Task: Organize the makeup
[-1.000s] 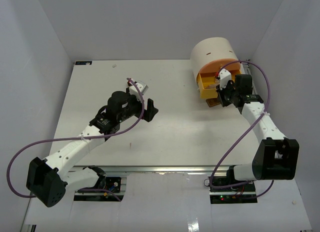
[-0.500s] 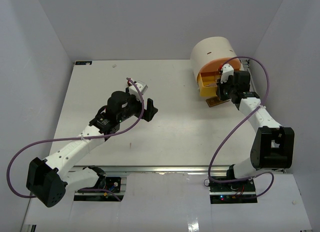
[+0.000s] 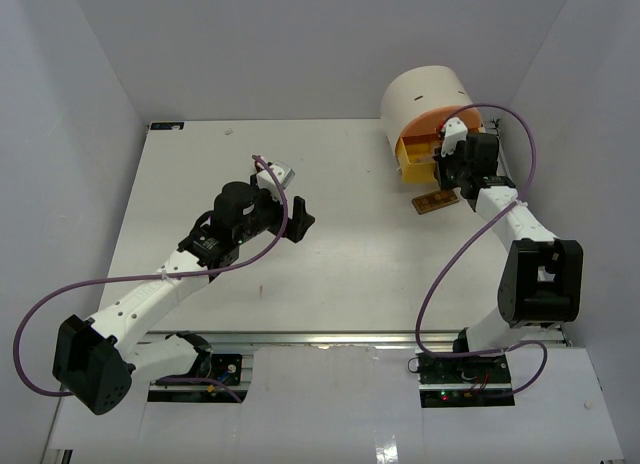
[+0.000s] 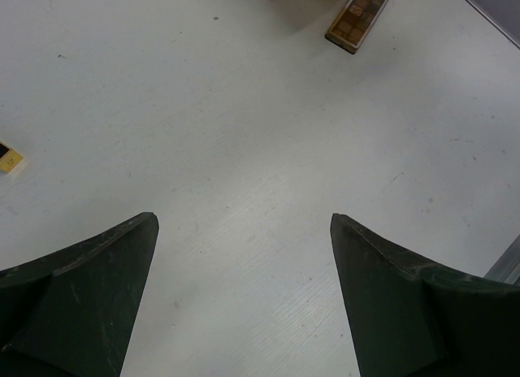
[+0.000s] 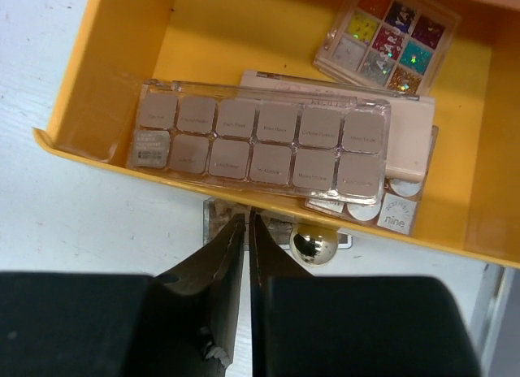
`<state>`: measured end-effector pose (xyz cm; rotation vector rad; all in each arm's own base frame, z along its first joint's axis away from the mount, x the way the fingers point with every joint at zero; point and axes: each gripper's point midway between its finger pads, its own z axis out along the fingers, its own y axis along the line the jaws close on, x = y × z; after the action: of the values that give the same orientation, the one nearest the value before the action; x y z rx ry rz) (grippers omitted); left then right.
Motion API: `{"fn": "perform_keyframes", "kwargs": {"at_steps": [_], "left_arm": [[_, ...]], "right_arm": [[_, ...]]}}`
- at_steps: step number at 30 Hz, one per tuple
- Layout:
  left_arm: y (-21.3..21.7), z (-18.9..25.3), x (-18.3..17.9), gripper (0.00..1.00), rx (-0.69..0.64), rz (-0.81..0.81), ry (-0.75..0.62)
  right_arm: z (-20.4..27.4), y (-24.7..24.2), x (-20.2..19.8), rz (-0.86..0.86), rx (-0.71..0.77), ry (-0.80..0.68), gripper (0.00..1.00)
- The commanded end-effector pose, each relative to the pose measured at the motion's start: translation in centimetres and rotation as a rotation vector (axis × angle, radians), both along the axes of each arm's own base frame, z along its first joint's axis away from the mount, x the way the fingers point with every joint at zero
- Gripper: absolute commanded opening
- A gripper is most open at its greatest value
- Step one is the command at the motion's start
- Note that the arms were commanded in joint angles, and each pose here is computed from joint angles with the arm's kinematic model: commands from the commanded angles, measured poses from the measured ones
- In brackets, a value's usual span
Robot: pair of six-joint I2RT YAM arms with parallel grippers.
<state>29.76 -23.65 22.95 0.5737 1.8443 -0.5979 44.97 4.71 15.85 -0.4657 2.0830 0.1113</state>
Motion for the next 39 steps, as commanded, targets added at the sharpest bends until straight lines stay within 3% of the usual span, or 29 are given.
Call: {"fn": "perform_keyframes", "kwargs": {"at_steps": [1, 12, 18, 22, 26, 33, 39], "left_arm": [[0.5, 1.0, 0.2, 0.98, -0.006, 0.017, -0.031], [0.2, 1.1, 0.0, 0.98, -0.016, 0.001, -0.027], [0.2, 1.1, 0.0, 0.98, -0.018, 0.000, -0.026], [0.4, 1.2, 0.1, 0.98, -0.015, 0.009, -0.032], [0.4, 1.2, 0.0, 0.98, -0.015, 0.007, -0.034], [0.4, 1.1, 0.0, 0.98, -0.013, 0.004, -0.031], [0.6, 0.8, 0.3, 0.98, -0.001, 0.017, -0.028]], "right_arm": [[4.2, -0.1, 0.8, 0.092, -0.093, -0.117, 0.12], [5.1, -4.3, -4.2, 0.023, -0.335, -0.206, 0.08], [3.3, -7.0, -4.0, -0.161, -0.234, -0.140, 0.08], [0.7, -7.3, -3.2, -0.250, -0.121, 0.015, 0.08], [0.1, -7.6, -2.0, -0.354, -0.018, 0.057, 0.08], [0.5, -9.3, 2.2, -0.556, 0.089, 0.002, 0.08], [1.9, -9.2, 5.7, -0.561, 0.170, -0.139, 0.08]]}}
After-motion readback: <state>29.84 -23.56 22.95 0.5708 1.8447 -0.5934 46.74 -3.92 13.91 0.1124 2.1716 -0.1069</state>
